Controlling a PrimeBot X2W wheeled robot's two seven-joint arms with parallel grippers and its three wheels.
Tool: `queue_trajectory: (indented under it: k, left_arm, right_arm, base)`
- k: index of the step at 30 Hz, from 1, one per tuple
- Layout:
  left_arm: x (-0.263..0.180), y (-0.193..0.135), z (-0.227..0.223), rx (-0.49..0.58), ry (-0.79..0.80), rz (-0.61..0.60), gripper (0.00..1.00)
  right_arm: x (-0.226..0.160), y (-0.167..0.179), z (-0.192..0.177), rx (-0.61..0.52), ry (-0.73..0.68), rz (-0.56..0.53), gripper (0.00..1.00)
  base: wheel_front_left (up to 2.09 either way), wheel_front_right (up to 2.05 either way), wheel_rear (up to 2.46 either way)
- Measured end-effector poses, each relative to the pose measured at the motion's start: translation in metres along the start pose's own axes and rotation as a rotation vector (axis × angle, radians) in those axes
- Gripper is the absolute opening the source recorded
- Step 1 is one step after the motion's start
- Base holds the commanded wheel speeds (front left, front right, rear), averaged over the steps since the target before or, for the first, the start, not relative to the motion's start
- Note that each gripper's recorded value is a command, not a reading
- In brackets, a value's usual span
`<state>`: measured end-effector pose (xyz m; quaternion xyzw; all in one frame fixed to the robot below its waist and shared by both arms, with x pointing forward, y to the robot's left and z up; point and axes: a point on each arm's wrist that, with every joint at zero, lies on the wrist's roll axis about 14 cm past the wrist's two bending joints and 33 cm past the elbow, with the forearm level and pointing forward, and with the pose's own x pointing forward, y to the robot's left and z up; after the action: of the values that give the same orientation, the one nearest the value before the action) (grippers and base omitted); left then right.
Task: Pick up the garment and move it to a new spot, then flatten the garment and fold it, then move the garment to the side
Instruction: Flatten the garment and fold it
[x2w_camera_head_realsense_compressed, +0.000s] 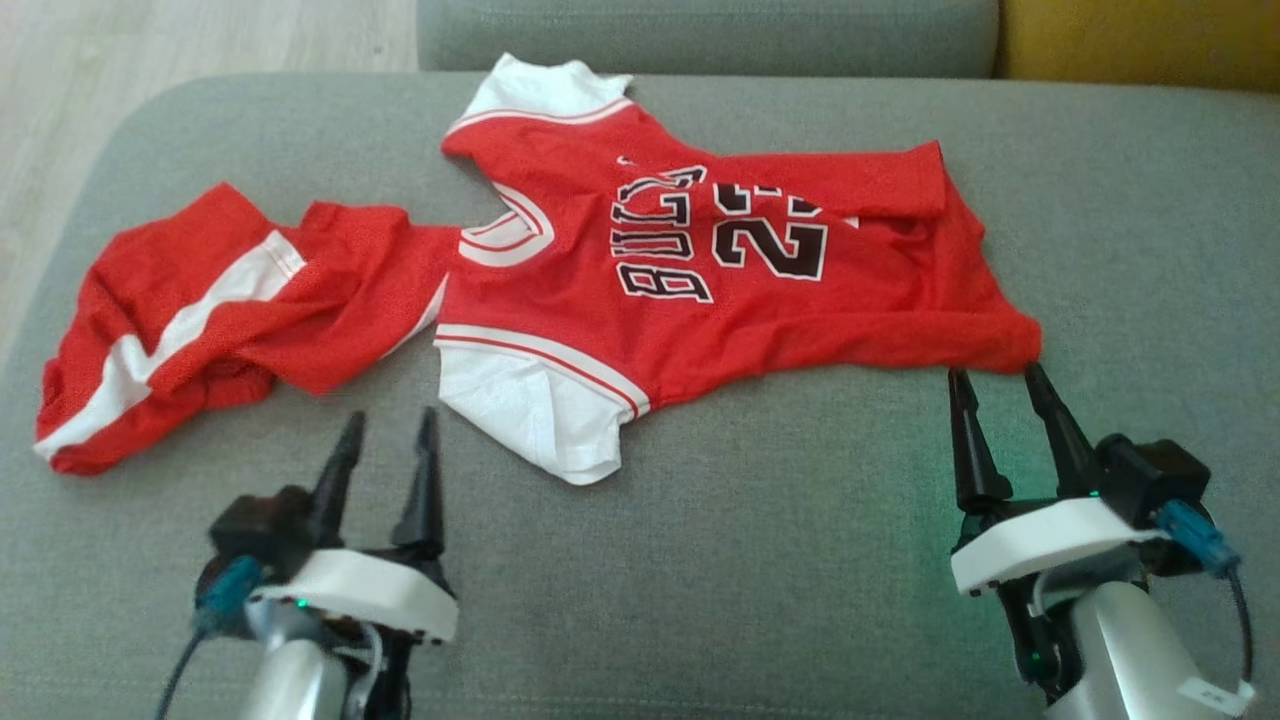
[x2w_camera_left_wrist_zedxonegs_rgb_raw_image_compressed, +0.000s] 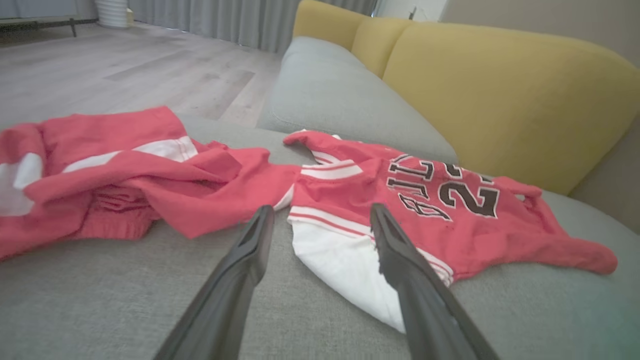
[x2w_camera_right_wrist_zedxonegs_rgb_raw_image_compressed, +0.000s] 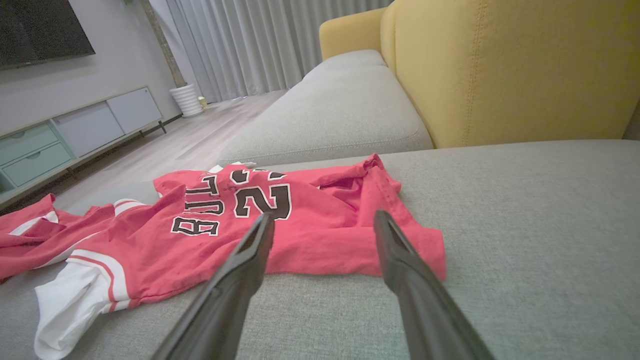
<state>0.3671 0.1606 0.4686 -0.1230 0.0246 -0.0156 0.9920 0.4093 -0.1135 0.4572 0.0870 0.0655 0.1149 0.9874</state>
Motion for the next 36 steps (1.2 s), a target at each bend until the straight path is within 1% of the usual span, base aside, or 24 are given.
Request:
queue_trajectory:
  k: [5,12,15,19,25,34,35,36]
  left_arm:
    - [0.015,-0.025,-0.031,0.078,0.104,-0.124,1.00]
    - [0.051,-0.048,-0.063,0.231,0.248,-0.290,1.00]
    - [0.063,-0.050,-0.074,0.287,0.302,-0.331,1.00]
    - [0.071,-0.041,-0.091,0.382,0.377,-0.355,1.00]
    - [0.072,-0.037,-0.104,0.403,0.433,-0.355,1.00]
    - [0.079,-0.042,-0.103,0.418,0.420,-0.375,1.00]
    - [0.078,-0.042,-0.104,0.420,0.423,-0.378,0.41]
    - [0.077,-0.043,-0.105,0.422,0.425,-0.382,0.05]
  right_arm:
    - [0.003,-0.006,-0.008,-0.006,0.025,-0.012,1.00]
    - [0.010,-0.019,-0.017,-0.011,0.051,-0.042,1.00]
    - [0.011,-0.025,-0.020,-0.009,0.059,-0.057,1.00]
    - [0.010,-0.033,-0.024,-0.008,0.071,-0.077,1.00]
    - [0.008,-0.039,-0.023,-0.009,0.067,-0.095,1.00]
    - [0.006,-0.042,-0.027,-0.007,0.077,-0.104,1.00]
    - [0.006,-0.041,-0.027,-0.007,0.077,-0.103,1.00]
    - [0.006,-0.041,-0.027,-0.007,0.078,-0.103,1.00]
  base:
    - [0.00,0.00,0.00]
    - [0.00,0.00,0.00]
    - [0.00,0.00,0.00]
    - [0.00,0.00,0.00]
    - [0.00,0.00,0.00]
    - [0.00,0.00,0.00]
    - [0.00,0.00,0.00]
    - [0.00,0.00,0.00]
